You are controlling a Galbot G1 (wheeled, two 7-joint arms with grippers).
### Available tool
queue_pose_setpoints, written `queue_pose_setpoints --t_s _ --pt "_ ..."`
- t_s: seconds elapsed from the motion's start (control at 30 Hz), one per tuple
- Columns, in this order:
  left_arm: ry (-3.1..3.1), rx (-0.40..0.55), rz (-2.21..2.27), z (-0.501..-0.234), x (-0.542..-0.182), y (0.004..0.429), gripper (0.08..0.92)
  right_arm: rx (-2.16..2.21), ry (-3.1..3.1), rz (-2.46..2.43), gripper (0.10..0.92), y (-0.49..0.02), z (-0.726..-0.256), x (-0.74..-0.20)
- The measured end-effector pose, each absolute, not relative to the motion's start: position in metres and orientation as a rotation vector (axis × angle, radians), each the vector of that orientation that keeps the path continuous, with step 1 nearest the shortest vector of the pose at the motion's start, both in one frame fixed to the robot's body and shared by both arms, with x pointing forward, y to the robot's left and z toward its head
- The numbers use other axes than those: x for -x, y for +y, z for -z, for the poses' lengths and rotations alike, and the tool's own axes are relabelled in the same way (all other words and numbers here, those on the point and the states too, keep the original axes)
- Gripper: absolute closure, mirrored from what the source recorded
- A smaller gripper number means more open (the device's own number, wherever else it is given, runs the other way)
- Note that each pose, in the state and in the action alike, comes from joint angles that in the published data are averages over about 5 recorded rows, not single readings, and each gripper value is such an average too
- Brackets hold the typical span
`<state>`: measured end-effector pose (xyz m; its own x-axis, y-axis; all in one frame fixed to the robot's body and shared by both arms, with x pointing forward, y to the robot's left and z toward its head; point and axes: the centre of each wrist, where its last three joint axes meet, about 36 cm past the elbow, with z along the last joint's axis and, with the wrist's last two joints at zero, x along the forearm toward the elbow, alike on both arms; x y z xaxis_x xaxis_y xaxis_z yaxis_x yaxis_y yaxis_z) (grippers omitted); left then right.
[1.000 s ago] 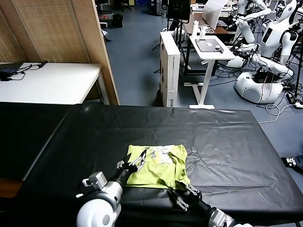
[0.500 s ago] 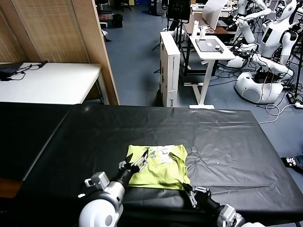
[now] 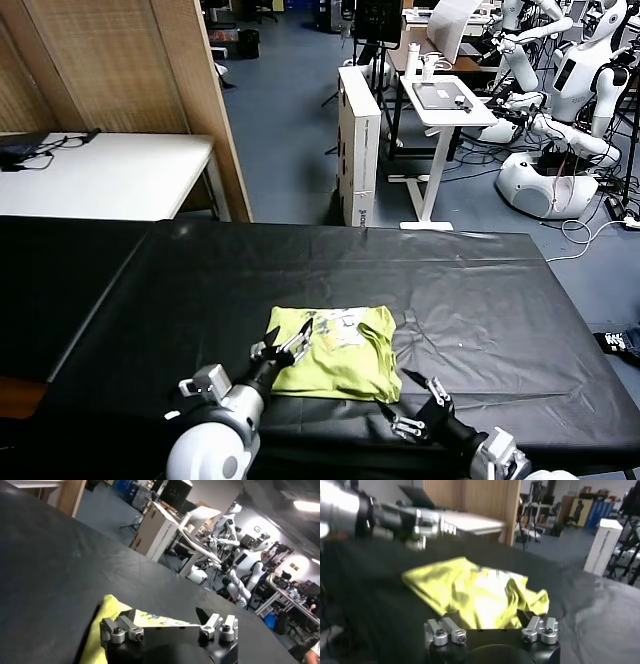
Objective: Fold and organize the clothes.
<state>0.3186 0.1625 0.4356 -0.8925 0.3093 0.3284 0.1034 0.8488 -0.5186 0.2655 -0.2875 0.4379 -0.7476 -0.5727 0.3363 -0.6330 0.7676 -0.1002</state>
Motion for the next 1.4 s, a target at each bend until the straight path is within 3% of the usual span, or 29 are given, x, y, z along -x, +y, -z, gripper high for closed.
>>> queue_pose_setpoints --t_s 0.1,0.7,0.97,1.4 --pt "-2.617 0.297 -0.697 -0.433 -0.318 0.163 0.092 -0.886 -2.704 -0.275 0.120 -0.286 -0.445 -0.272" --pt "-2.623 0.203 -0.634 -0.429 -0.304 0.177 0.092 -0.776 -2.676 -0.497 0.115 -0.242 -0.428 -0.382" --pt "-2.634 0.176 -0.626 -0.430 -0.300 0.183 0.092 -0.769 -2.649 -0.575 0.115 -0.229 -0.416 -0.394" --pt "-2.656 0.176 -0.619 -0.436 -0.295 0.188 0.092 -0.515 -2.702 -0.540 0.115 -0.254 -0.419 -0.392"
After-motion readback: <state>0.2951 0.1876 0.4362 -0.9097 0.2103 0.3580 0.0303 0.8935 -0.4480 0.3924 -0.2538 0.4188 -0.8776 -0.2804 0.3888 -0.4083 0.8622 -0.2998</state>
